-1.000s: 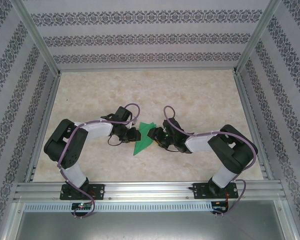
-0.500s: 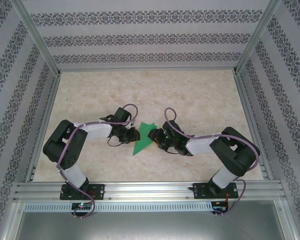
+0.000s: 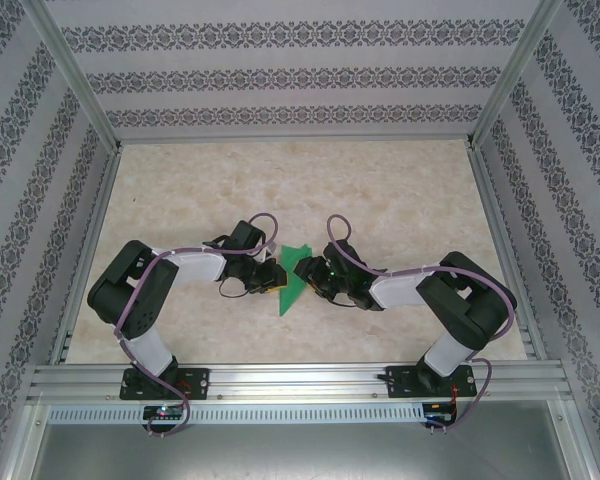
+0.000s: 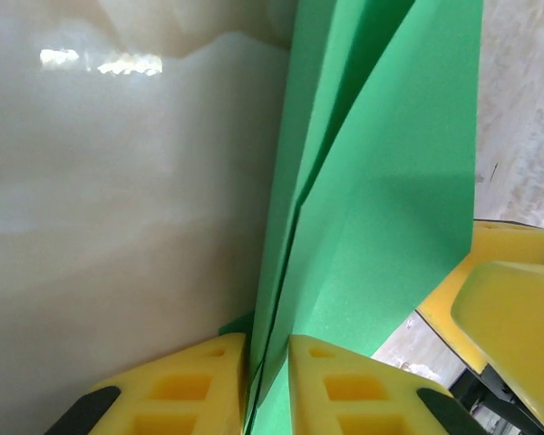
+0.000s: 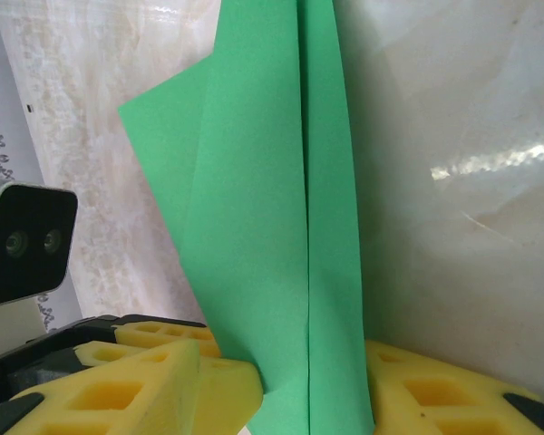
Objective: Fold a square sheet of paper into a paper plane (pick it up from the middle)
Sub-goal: Turn over the paper at the center of the table.
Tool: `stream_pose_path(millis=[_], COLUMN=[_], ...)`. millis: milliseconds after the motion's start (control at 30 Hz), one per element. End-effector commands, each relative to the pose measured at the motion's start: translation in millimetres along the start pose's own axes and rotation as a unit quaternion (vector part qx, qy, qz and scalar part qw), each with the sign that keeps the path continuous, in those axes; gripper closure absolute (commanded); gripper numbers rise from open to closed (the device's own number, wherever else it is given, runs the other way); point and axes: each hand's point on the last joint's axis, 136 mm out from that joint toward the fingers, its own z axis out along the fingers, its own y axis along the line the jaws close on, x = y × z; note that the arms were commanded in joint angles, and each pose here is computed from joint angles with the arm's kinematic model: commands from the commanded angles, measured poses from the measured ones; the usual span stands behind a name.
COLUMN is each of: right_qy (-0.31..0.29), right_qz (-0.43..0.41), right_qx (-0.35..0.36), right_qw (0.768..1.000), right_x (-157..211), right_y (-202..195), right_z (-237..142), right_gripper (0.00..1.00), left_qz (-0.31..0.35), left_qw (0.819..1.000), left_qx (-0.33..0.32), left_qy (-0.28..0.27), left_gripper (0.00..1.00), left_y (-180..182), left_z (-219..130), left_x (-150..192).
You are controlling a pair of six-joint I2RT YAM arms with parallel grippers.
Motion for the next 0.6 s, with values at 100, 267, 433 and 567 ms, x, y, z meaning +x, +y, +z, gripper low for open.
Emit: stream_pose_path(millis=[100, 267, 433, 567], right_qy=[0.017, 0.024, 0.014, 0.006], right_qz=[-0.045, -0.045, -0.041, -0.04], right_qx=[0.003, 0.003, -0.012, -0.028], right_qw=[0.999, 0.999, 0.999, 0.999], right_x=[4.9, 3.8, -4.0, -9.0], right_y=[3.5, -3.1, -0.5, 3.6], right_z=[-0.4, 0.1, -6.4, -15.2], right_gripper=[0.54, 0.54, 0.54, 0.51], left_qz=[0.006, 0.017, 0.022, 0.023], left_qw=[0.999, 0.999, 0.999, 0.997], left_qx=[0.029, 0.032, 0.039, 0.066], left_qy=[-0.014, -0.025, -0.03, -0.044], left_gripper=[0.85, 0.93, 0.96, 0.96], left_y=[-18.1, -24.4, -29.3, -46.4], left_z=[-5.2, -10.1, -15.2, -30.2], left_x=[-4.2, -9.4, -9.8, -14.5])
